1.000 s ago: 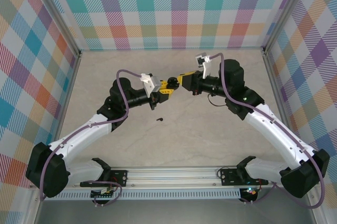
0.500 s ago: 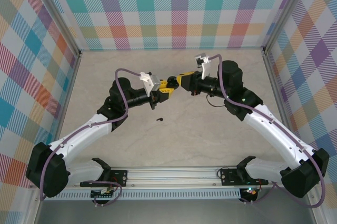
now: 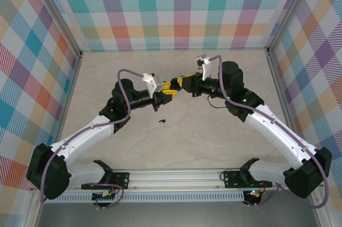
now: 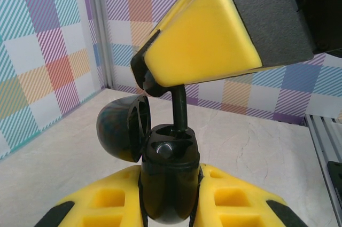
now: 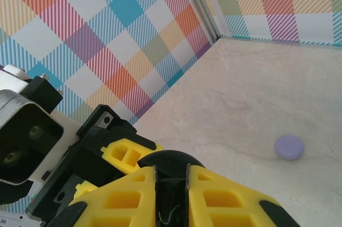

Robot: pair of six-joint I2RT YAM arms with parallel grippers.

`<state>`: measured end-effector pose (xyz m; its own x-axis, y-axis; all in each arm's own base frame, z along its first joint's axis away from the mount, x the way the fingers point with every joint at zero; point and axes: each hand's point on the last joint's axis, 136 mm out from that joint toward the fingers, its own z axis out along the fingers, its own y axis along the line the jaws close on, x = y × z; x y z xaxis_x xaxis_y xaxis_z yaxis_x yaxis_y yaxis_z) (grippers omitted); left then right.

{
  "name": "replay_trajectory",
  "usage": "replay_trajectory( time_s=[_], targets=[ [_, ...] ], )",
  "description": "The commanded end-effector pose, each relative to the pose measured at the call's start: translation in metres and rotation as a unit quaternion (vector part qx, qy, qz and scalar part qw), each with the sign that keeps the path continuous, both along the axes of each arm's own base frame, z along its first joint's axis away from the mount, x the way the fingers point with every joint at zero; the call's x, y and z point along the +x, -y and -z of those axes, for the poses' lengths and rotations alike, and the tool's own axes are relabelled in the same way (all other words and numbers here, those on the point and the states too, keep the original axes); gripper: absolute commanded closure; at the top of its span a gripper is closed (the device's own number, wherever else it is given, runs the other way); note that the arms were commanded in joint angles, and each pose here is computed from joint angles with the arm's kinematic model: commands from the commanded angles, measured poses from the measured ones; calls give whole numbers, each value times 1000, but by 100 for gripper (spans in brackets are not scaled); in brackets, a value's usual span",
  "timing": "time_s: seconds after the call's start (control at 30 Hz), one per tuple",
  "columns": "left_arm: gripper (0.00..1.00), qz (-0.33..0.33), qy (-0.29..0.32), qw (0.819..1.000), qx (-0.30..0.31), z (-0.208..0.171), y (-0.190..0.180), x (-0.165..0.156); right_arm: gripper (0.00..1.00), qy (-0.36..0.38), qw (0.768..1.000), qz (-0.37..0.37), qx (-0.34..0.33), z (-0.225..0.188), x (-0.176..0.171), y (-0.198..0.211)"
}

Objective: Insert wireless bluetooth earbuds into charging case

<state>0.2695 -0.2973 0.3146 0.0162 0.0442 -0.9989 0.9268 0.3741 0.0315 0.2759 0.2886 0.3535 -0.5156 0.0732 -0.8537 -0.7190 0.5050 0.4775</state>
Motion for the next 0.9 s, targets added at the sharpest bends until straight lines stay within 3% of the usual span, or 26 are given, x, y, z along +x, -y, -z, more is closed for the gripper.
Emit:
replay_trajectory(
  time_s=[0.0, 0.87],
  targets=[
    [90, 13, 24, 999, -19, -20, 5, -4, 83, 19, 1000, -3, 12, -12, 1, -5],
    [92, -9, 22, 999, -24, -25, 2, 3, 82, 14, 1000, 2, -6, -3, 1, -3]
  ],
)
